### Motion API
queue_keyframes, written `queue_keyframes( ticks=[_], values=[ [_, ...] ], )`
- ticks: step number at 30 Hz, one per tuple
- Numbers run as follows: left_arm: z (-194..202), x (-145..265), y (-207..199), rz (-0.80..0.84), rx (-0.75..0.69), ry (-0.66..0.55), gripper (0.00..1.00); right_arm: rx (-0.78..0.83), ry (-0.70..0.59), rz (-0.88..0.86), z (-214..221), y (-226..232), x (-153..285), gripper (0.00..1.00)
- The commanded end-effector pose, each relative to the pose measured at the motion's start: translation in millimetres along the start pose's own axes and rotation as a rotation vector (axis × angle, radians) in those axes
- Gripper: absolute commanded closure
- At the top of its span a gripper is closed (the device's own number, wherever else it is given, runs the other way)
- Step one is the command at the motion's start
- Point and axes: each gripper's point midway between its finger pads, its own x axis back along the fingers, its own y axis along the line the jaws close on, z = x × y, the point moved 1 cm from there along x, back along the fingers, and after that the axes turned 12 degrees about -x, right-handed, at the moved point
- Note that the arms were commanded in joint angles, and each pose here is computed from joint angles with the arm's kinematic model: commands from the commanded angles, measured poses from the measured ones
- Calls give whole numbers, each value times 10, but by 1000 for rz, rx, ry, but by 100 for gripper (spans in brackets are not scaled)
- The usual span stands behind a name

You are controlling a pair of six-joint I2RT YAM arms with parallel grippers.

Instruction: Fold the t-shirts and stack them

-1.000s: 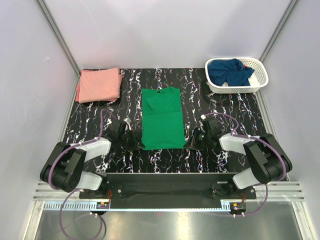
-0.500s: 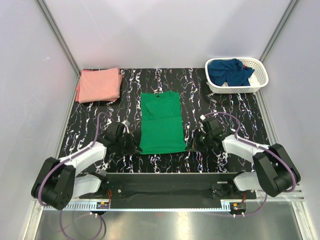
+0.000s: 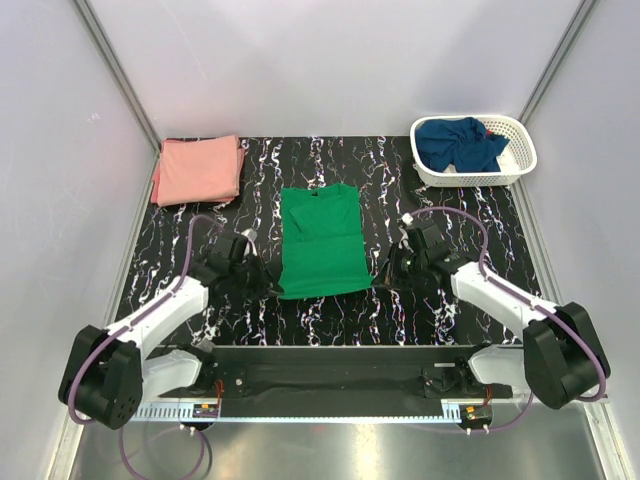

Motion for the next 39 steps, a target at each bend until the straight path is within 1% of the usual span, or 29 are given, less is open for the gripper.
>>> queue_keyframes(
  ticks=[1,2,5,7,8,9,10,11,12,14,15,19,22,23,25,26,28,29,30,32,33,34,35,36,37,39],
  values=[
    [-232,124,-42,-53,-37,-52,100,52,-87,36,-240,113,134,100],
    [-342,171,-114,-50,-51,-73,100,61,-108,28,-315,194,169,100],
    [-536,247,-167,-77,-69,-101,100,79,-146,27,-469,331,217,100],
    [-623,243,-178,-88,-74,-97,100,83,-149,44,-537,367,209,100],
    [-674,251,-166,-96,-70,-101,100,99,-170,34,-629,466,241,100],
    [-780,282,-212,-92,-78,-119,100,103,-176,35,-669,503,244,100],
    [-799,257,-193,-102,-74,-107,100,103,-172,49,-698,508,222,100],
    [-873,264,-195,-102,-70,-120,100,117,-201,44,-808,600,251,100],
    [-963,286,-222,-97,-73,-137,100,118,-195,55,-845,609,206,100],
    [-1082,259,-203,-90,-62,-136,100,141,-217,49,-1001,748,222,100],
    [-1133,255,-210,-84,-63,-138,100,141,-205,66,-1037,738,155,100],
    [-1546,246,-258,-65,-68,-166,100,155,-243,42,-1351,974,144,100],
    [-1785,263,-295,-45,-76,-187,100,144,-246,50,-1530,990,84,100],
    [-1936,261,-362,-23,-90,-200,100,154,-264,30,-1645,1092,125,100],
    [-2092,268,-397,-9,-96,-213,100,144,-252,41,-1759,1066,49,100],
    [-2209,233,-421,3,-101,-214,100,153,-271,24,-1864,1156,79,100],
    [-2350,220,-416,12,-100,-226,100,140,-252,28,-1963,1113,-9,100],
    [-2402,199,-431,27,-98,-226,100,146,-263,11,-2043,1183,0,100],
    [-2507,138,-425,32,-98,-230,100,143,-251,17,-2074,1152,-87,100],
    [-2616,88,-450,65,-97,-234,100,151,-251,-6,-2185,1206,-125,100],
    [-2699,-11,-423,70,-95,-230,100,145,-234,7,-2212,1146,-242,100],
    [-2760,-44,-426,80,-96,-234,100,150,-235,-5,-2264,1190,-255,100],
    [-2795,-107,-427,100,-94,-224,100,140,-235,-3,-2322,1149,-283,100],
    [-2901,-108,-474,117,-104,-241,100,136,-231,-5,-2359,1116,-376,100],
    [-2918,-245,-395,117,-91,-219,100,132,-229,-17,-2394,1110,-403,100],
    [-3014,-316,-392,138,-89,-230,100,129,-238,-37,-2498,1095,-492,100]
  ],
)
